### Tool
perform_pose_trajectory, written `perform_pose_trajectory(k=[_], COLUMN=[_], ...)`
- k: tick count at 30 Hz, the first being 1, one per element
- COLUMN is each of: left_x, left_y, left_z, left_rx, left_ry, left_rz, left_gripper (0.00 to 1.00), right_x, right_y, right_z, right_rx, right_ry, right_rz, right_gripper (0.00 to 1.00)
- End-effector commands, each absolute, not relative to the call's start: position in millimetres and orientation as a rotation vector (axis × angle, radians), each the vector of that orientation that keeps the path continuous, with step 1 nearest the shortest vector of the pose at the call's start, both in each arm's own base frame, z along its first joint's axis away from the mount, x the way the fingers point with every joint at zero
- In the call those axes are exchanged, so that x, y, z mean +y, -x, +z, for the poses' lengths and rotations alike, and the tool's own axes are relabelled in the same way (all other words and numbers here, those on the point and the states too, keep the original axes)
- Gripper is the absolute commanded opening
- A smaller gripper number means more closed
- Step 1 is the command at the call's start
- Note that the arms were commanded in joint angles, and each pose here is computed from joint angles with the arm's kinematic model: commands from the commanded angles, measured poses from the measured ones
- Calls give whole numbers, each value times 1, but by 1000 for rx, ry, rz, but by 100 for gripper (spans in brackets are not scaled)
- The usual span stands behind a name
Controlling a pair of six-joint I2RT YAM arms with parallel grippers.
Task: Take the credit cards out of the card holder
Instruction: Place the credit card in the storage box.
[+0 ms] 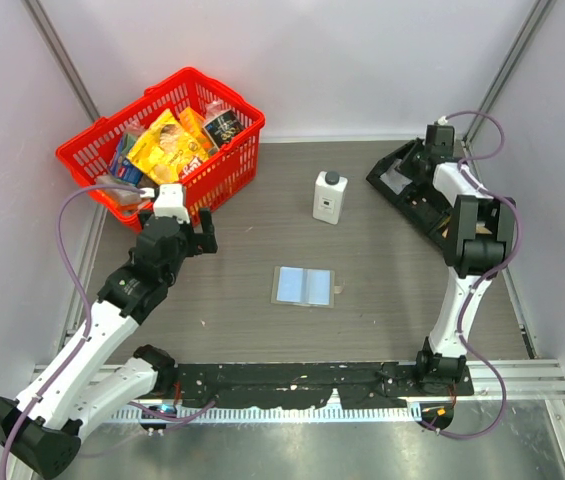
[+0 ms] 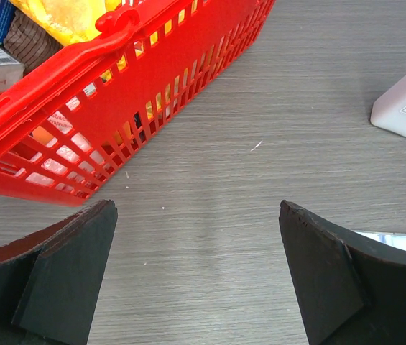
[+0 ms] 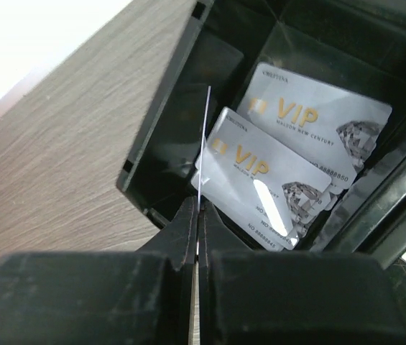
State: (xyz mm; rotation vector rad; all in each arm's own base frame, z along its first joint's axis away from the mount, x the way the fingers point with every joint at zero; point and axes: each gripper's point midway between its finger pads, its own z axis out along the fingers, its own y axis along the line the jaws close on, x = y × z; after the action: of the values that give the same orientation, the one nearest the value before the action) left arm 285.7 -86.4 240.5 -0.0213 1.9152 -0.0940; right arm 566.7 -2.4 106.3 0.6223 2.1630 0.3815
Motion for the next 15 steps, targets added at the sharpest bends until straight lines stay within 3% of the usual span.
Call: perform_pose_trajectory(k=[1,5,11,15], left_x=[-89,-92,-101,-110], left_y=[-290,-290,-289,-289], left_z=[249,249,251,253], left_rx=[1877,1878,1871,1866], left_ry=[17,5,-33,-59], left_rz=[-105,-117,-173,-222], left_gripper=[100,100,100,100], right_x=[2,4,-15,-27], right_y=[-573,-574,-565,-549], right_z=[113,106,124,153], right_rx=[2177,2228,2232,2226], right_ry=[-654,-661,-669,-619], right_rz=[435,485,374,269], right_gripper=[3,9,34,45])
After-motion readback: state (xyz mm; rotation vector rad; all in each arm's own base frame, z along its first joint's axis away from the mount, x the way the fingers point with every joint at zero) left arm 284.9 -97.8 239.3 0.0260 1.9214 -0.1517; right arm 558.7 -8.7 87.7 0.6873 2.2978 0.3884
